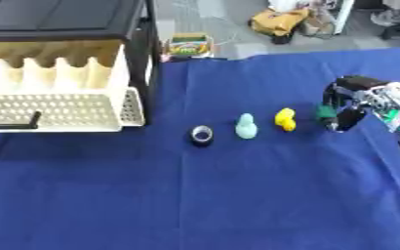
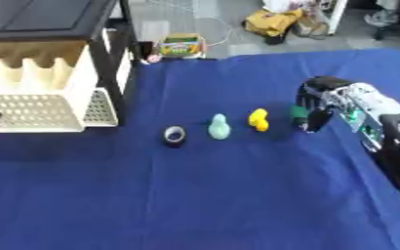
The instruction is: Pick up objects from table and place into drawer.
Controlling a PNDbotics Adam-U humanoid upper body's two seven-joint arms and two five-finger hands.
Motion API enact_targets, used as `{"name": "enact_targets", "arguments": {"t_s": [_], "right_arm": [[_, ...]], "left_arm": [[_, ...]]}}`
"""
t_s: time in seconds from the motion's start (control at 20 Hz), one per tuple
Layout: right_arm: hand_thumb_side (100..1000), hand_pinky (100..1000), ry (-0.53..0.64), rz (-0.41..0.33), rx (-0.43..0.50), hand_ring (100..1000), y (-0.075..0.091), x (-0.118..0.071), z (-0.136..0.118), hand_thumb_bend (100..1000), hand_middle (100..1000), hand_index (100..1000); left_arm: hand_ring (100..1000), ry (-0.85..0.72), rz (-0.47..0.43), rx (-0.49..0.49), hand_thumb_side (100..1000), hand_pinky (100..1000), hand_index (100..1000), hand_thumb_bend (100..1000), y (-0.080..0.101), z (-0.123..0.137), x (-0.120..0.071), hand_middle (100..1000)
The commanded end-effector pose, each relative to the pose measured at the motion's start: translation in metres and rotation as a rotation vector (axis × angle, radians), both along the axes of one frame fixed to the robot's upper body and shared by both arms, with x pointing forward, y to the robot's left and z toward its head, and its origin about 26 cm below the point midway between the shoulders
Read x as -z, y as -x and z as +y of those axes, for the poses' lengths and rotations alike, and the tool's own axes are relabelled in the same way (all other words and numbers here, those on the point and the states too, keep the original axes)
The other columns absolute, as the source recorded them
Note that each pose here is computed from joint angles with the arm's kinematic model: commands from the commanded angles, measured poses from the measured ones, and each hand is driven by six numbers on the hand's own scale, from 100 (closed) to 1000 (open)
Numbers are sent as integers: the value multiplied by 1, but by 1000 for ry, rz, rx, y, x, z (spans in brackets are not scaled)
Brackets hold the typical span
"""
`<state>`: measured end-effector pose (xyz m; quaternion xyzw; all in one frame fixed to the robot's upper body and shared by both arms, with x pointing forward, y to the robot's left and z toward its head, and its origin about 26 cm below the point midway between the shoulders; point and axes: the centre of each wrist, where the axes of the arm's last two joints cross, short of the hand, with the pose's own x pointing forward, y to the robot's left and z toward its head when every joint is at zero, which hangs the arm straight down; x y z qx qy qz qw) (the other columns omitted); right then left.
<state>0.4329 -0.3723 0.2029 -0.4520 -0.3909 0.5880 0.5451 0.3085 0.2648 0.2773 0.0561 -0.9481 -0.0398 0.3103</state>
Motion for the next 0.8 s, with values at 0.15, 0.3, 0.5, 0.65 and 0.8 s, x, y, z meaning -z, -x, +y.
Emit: {"name": "enact_targets", "arguments": {"t_s": [0.15, 0.3, 0.5, 0.65, 0.8], "right_arm": [[143, 510, -15, -41, 15, 626, 0, -15, -4, 200, 500, 583], [146, 477, -20, -52, 18, 598, 1, -17, -3, 138, 476, 543], [135, 463, -37, -107, 24, 605, 2, -28, 0, 100, 467, 533], [128, 452, -47, -143, 22, 603, 3, -38, 4, 100, 456, 522], [115, 436, -60, -178, 13, 592, 5, -50, 9, 100, 443, 510]], "left_arm": [[100, -3, -24, -6, 1000, 164, 734, 154, 3, 3, -6, 106], [100, -2, -23, -6, 1000, 163, 733, 155, 3, 3, -6, 106], [100, 0, -26, -7, 1000, 160, 732, 157, 3, 4, -7, 105], [100, 1, -26, -6, 1000, 156, 731, 159, 3, 4, -7, 104], [100, 1, -25, -6, 1000, 155, 730, 159, 3, 4, -8, 104]]}}
